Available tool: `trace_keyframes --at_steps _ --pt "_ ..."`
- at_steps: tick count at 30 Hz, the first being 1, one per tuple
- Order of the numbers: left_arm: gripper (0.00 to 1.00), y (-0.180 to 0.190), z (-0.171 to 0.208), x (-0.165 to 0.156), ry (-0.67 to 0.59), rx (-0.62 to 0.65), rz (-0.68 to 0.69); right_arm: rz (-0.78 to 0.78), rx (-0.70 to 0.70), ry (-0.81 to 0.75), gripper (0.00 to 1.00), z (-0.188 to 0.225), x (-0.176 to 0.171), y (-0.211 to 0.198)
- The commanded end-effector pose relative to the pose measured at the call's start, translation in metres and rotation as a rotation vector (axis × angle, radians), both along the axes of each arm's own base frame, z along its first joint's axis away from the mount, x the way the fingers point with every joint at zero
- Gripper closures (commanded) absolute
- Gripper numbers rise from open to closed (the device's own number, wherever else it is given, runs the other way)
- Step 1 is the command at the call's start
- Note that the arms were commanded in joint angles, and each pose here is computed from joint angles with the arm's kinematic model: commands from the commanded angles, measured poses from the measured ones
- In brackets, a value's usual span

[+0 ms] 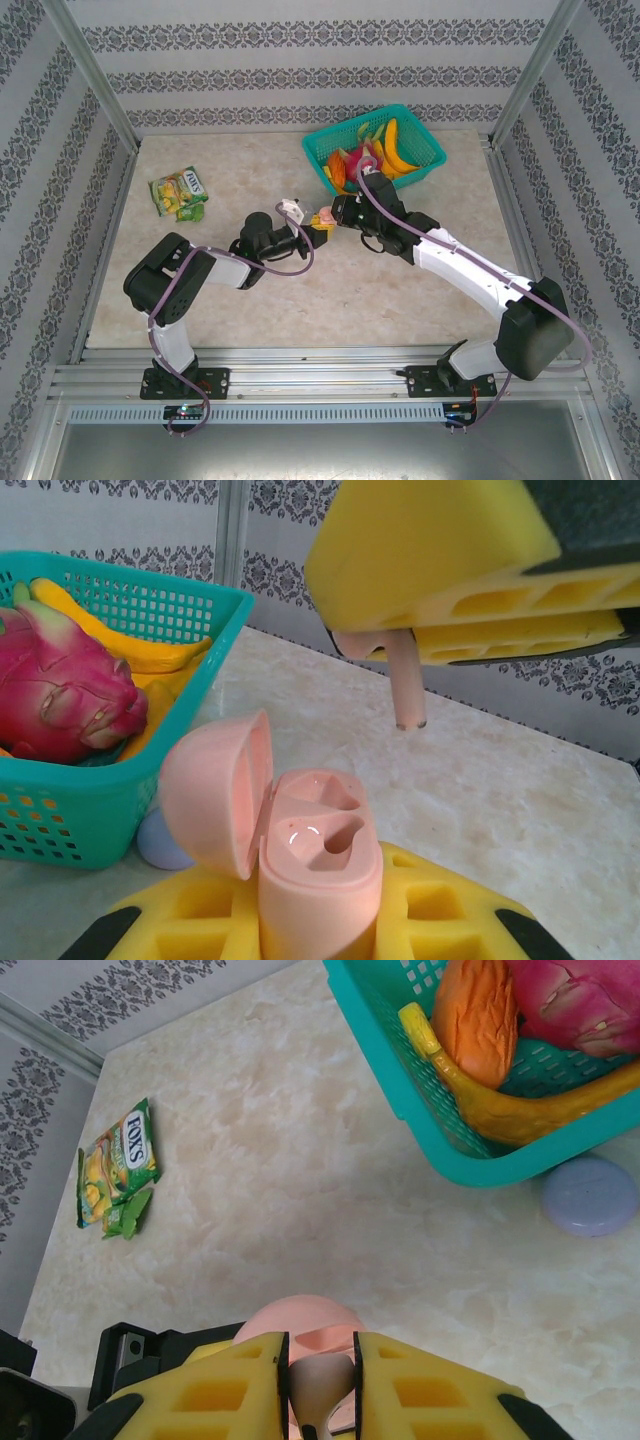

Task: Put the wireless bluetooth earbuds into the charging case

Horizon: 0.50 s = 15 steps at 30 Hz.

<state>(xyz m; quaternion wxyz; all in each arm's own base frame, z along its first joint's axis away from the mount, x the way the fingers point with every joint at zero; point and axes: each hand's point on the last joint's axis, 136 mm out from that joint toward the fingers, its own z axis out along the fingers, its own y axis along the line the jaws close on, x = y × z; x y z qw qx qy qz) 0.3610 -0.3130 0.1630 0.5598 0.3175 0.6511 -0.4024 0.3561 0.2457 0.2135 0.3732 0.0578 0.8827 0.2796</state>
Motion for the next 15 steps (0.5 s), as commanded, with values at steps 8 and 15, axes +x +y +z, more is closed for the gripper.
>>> trace_keyframes --at_steps 8,15 --pt "1.00 -0.011 0.033 -0.004 -0.093 -0.048 -0.041 -0.014 0.065 -0.038 0.76 0.010 0.008 0.003" --pt "1.00 -0.011 0.039 -0.004 -0.106 -0.051 -0.036 -0.012 0.065 -0.025 0.76 0.003 0.007 0.006"
